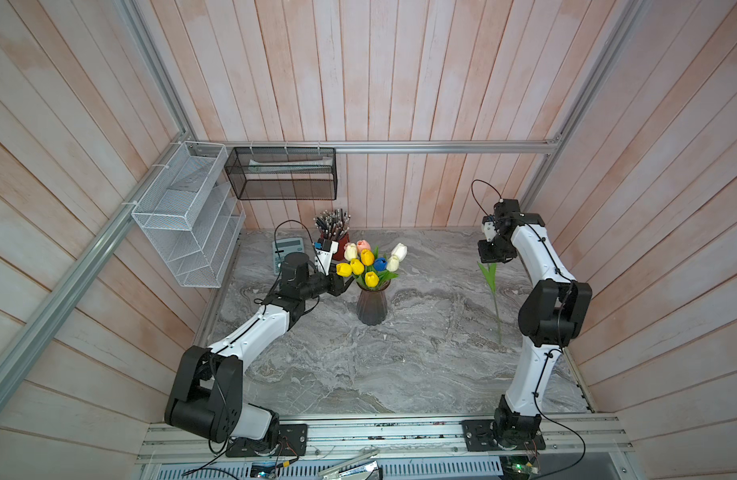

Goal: Pick out yellow flowers from the vase
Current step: Place the flower at the center of the board.

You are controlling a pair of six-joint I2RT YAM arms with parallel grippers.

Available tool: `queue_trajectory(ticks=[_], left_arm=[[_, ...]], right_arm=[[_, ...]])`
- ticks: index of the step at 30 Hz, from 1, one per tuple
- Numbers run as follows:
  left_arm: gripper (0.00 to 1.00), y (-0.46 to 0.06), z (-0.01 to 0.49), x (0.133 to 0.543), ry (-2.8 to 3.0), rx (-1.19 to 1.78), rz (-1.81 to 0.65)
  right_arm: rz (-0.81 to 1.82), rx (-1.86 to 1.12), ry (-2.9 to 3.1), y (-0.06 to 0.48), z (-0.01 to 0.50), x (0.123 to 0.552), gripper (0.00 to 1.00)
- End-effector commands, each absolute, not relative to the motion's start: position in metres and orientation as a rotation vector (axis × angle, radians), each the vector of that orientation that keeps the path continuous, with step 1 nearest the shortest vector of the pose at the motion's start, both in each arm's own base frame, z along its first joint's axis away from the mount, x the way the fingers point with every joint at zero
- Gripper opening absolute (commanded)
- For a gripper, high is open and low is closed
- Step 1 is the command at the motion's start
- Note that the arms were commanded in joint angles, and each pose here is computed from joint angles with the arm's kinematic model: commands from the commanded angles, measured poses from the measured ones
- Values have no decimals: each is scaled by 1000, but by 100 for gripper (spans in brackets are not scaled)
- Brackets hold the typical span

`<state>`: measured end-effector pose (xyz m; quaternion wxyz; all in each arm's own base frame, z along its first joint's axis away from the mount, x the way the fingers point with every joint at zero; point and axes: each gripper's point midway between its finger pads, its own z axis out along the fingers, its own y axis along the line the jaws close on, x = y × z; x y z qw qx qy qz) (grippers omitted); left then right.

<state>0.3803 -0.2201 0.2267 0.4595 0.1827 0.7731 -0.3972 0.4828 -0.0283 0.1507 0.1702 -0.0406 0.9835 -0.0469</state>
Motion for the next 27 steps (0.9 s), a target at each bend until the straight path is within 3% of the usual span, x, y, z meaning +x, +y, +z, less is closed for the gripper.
queue_trajectory(ticks=[1, 27], left_arm=[[44, -220, 213, 377, 1957, 461, -966], [44, -220, 212, 378, 1966, 448, -969]], right_arm=[[-173, -130, 2805, -35, 148, 490, 0], [-289, -152, 2823, -65, 84, 526, 0]])
